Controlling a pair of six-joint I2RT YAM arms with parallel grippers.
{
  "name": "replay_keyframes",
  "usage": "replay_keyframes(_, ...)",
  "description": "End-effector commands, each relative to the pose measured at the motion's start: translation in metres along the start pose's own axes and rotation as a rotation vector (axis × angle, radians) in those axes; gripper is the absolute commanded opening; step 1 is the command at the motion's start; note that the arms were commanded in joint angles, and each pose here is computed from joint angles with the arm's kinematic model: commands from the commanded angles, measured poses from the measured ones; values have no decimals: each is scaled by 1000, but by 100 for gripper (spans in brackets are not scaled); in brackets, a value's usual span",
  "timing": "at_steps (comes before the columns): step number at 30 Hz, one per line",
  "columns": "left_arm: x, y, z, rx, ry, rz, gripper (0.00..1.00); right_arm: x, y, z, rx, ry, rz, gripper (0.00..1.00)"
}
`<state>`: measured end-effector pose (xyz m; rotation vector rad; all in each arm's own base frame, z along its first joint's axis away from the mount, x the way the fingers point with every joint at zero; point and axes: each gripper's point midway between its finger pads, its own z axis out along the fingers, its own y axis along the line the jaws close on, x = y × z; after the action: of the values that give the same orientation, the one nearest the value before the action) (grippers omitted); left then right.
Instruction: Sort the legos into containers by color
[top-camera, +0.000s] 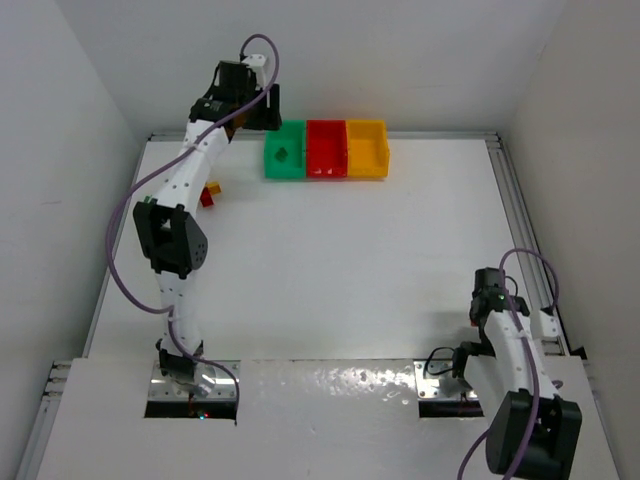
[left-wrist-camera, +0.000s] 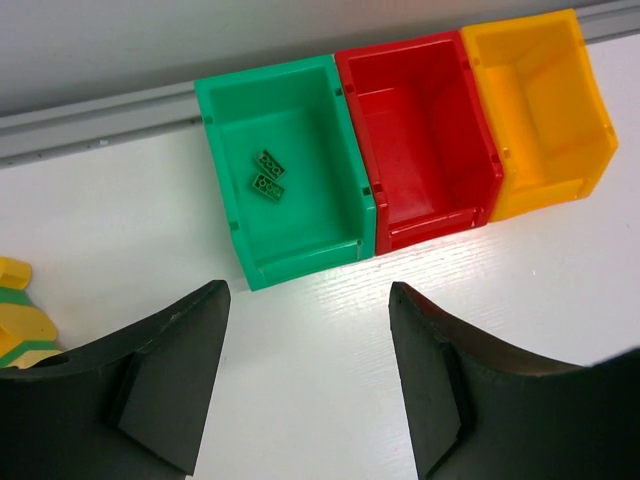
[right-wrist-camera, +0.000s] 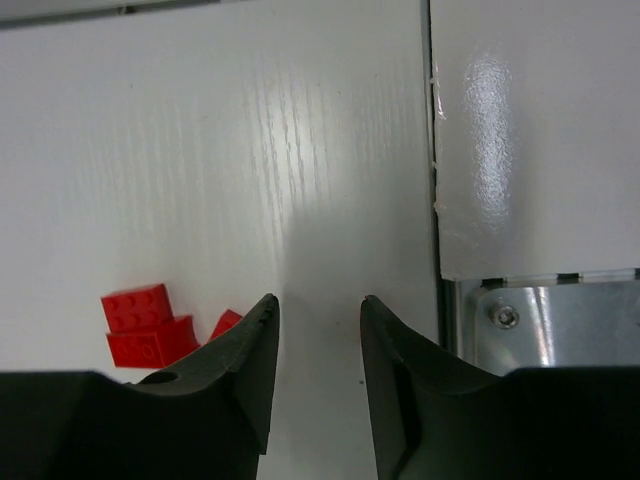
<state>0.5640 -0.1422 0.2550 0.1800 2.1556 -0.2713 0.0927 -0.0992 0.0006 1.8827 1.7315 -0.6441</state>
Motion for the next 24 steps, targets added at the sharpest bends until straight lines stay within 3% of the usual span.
replay_keyframes(1,-21,-1,-29,3,-58,14,63,-9,19,4,-60,-21,115,38)
replay_keyframes(9,-22,-2,-35,1,-67,13,63,4,21,5,-33,67,130,33)
replay_keyframes(13,-24,-2,-35,-2,-73,16,63,-11,20,0,-12,21,93,42)
replay_keyframes(24,-20,-3,-34,8,-63,13,63,-20,9,-4,27,-7,34,43)
